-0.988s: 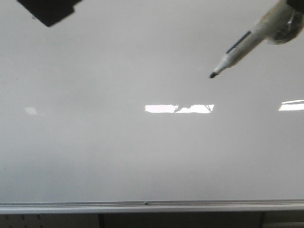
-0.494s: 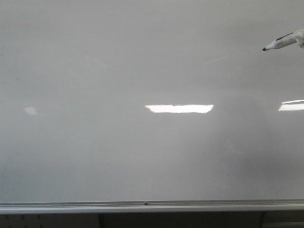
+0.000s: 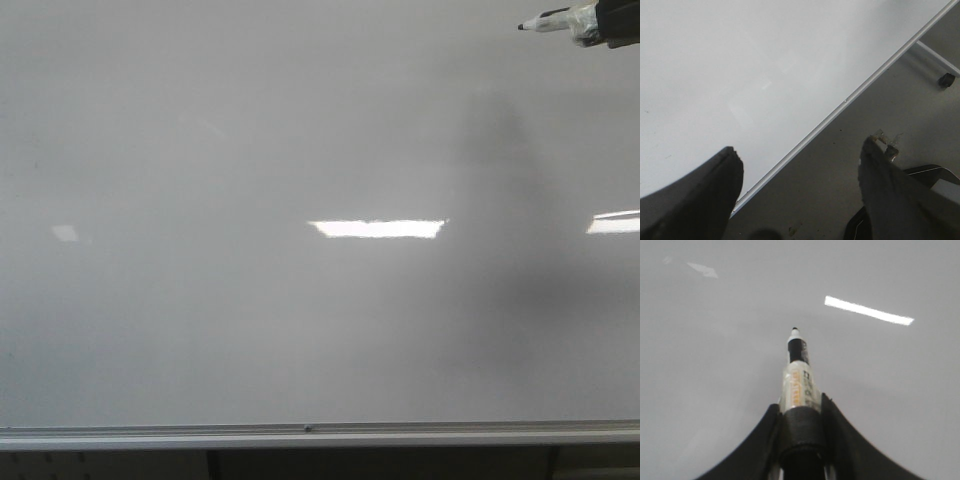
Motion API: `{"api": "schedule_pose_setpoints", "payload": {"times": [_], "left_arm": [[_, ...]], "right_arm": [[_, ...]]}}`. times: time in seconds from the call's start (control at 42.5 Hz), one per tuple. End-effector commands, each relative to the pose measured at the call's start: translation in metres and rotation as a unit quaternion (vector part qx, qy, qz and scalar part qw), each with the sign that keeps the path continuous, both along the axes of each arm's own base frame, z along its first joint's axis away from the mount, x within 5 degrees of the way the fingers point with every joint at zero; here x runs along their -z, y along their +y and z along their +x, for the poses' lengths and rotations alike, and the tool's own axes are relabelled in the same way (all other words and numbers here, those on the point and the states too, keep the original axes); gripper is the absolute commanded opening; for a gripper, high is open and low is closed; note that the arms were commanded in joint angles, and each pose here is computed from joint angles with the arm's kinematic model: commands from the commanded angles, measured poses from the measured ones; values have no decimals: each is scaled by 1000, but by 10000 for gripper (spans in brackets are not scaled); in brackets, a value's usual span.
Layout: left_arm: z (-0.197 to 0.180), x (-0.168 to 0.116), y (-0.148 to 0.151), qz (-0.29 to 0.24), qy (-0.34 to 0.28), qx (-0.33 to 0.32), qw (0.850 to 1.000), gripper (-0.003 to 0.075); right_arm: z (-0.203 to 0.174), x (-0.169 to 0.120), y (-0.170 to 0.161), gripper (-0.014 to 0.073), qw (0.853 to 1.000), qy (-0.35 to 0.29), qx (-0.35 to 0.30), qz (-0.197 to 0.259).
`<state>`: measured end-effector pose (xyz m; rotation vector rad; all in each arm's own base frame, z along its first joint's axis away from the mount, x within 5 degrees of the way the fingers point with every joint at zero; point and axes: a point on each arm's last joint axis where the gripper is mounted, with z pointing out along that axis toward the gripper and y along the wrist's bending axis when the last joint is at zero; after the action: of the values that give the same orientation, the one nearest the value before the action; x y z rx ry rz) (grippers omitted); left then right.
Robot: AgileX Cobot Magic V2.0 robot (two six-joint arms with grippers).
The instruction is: Write number 2 on whiteboard
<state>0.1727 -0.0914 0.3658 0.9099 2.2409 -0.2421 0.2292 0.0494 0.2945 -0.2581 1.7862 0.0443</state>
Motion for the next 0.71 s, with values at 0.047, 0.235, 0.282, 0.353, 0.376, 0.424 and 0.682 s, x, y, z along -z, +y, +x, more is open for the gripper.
{"api": "schedule_pose_setpoints", "payload": {"times": [0.047, 0.235, 0.282, 0.353, 0.376, 0.424, 0.682], "left_arm": [[-1, -15, -1, -34, -39, -8, 999, 480], [-1, -15, -1, -34, -39, -8, 999, 480], [-1, -15, -1, -34, -39, -8, 999, 480], [-1, -15, -1, -34, -39, -8, 999, 480], [-1, -15, -1, -34, -39, -8, 999, 480], [-1, -15, -1, -34, -39, -8, 999, 480], [-1, -15, -1, -34, -39, -8, 999, 480]], "right_arm": [[7, -18, -2, -65, 997, -72, 19, 4], [16, -7, 0, -65, 998, -57, 22, -1], [19, -4, 0, -65, 998, -53, 23, -3], [23, 1, 1, -65, 999, -45, 24, -5], [24, 3, 1, -65, 999, -43, 25, -6], [26, 5, 1, -65, 999, -41, 26, -7], [30, 11, -15, -69, 998, -20, 55, -11]]}}
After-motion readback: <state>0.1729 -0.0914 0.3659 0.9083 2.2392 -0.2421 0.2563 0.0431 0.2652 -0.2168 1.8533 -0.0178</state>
